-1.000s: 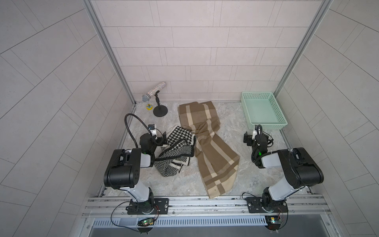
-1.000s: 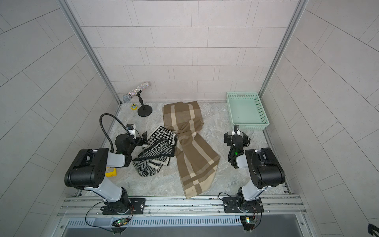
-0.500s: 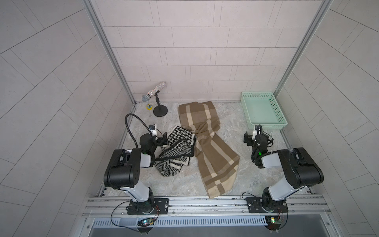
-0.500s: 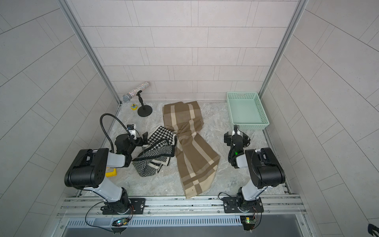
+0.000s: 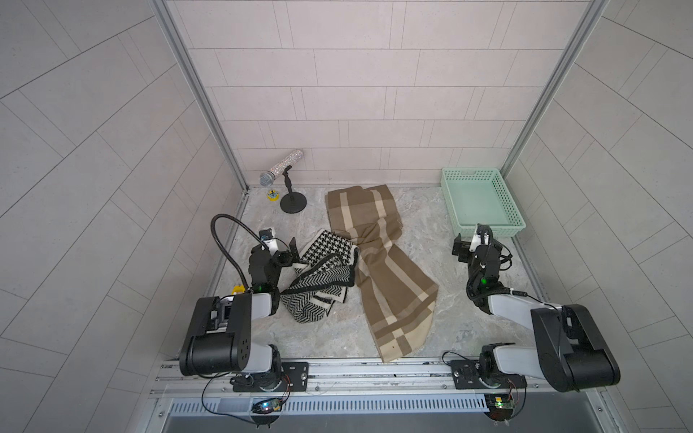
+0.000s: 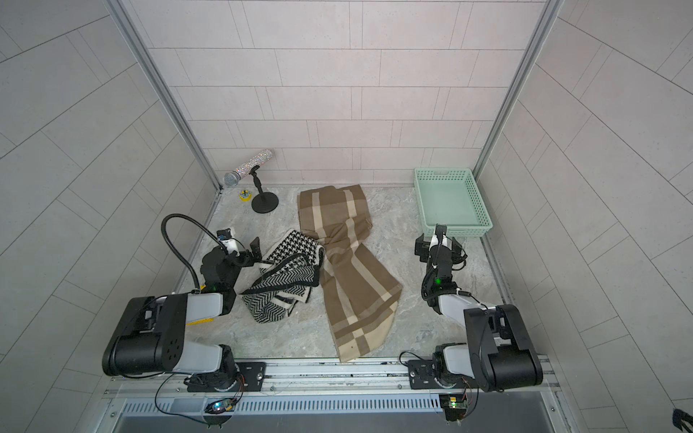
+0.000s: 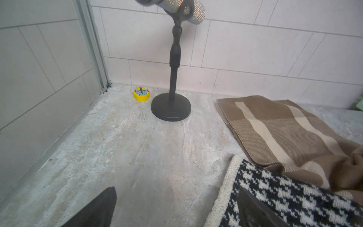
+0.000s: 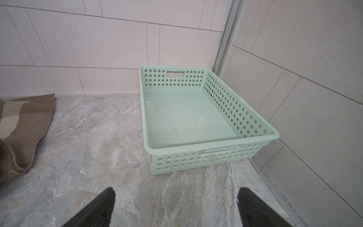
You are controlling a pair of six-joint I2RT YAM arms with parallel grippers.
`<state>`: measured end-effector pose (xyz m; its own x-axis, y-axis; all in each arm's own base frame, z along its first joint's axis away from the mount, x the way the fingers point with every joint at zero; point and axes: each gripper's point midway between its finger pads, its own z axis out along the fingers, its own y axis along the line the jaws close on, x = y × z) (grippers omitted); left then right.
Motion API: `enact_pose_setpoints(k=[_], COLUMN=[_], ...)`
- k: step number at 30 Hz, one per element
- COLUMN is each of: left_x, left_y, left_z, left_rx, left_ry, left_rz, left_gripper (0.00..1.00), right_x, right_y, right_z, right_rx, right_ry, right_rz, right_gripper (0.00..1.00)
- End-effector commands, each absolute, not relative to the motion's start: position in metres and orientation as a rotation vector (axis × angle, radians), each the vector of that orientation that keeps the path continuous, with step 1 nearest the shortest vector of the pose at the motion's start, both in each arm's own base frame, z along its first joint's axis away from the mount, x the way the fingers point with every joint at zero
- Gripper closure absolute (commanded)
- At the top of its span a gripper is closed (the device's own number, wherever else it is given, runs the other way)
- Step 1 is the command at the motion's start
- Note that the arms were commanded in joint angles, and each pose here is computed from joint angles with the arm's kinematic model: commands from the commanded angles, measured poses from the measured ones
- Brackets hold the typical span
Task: Roll up the scarf and place it into the basket
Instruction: Move the scarf to the center of the board.
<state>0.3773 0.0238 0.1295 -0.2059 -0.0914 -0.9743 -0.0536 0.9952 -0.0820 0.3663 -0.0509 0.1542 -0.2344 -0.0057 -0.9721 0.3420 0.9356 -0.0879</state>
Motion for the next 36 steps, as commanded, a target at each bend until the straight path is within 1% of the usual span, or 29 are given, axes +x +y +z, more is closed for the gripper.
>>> enact_pose_setpoints(k=[1,3,5,8,10,12,17,18,19,20,24,25,28,29,30,32,33,36], left_x=[0.372,0.379,0.389,0.404,0.404,0.397,0.355,0.346,0.334,0.323,0.283,0.275,0.26,0.257,0.255,0.256,0.257,0.263], left_y=[0.032,0.03,0.025,-0.005,-0.025,-0.045,-0.106,-0.119,-0.13,-0.139,-0.164,-0.166,-0.157,-0.151,-0.147,-0.143,-0.142,-0.136], left_z=[0.135,0.147,0.164,0.197,0.213,0.22,0.216,0.213,0.208,0.199,0.163,0.155,0.125,0.114,0.107,0.094,0.09,0.07], left_rx=[-0.156,-0.166,-0.248,-0.269,-0.253,-0.223,-0.062,-0.021,0.0,0.013,0.048,0.046,-0.011,-0.05,-0.078,-0.102,-0.117,-0.195], left_ry=[1.78,1.811,1.825,1.755,1.742,1.774,1.923,1.952,1.996,2.042,2.197,2.231,2.324,2.347,2.362,2.379,2.385,2.416], left_rz=[-0.013,-0.033,-0.143,-0.369,-0.431,-0.432,-0.352,-0.366,-0.382,-0.408,-0.501,-0.513,-0.477,-0.455,-0.436,-0.409,-0.397,-0.367], left_gripper=[0.0,0.0,0.0,0.0,0.0,0.0,0.0,0.0,0.0,0.0,0.0,0.02,0.24,0.33,0.38,0.43,0.44,0.52], right_x=[0.352,0.349,0.348,0.344,0.341,0.338,0.327,0.321,0.322,0.318,0.302,0.297,0.288,0.285,0.282,0.275,0.271,0.258], right_y=[-0.064,-0.064,-0.059,-0.052,-0.051,-0.048,-0.041,-0.04,-0.038,-0.037,-0.034,-0.034,-0.029,-0.026,-0.024,-0.017,-0.014,-0.001], right_z=[0.143,0.145,0.147,0.152,0.156,0.158,0.166,0.159,0.169,0.169,0.16,0.156,0.144,0.14,0.137,0.13,0.127,0.113], right_rx=[0.366,0.4,0.392,0.374,0.38,0.382,0.375,0.365,0.356,0.346,0.327,0.332,0.328,0.326,0.323,0.314,0.31,0.297], right_ry=[1.89,1.925,1.952,1.975,1.993,2.012,2.087,2.129,2.132,2.158,2.275,2.306,2.381,2.402,2.421,2.466,2.487,2.557], right_rz=[-0.379,-0.367,-0.324,-0.294,-0.284,-0.267,-0.263,-0.274,-0.275,-0.286,-0.306,-0.306,-0.28,-0.265,-0.25,-0.208,-0.194,-0.133], right_gripper=[0.0,0.0,0.0,0.0,0.0,0.0,0.0,0.0,0.0,0.0,0.0,0.01,0.06,0.08,0.09,0.14,0.15,0.2])
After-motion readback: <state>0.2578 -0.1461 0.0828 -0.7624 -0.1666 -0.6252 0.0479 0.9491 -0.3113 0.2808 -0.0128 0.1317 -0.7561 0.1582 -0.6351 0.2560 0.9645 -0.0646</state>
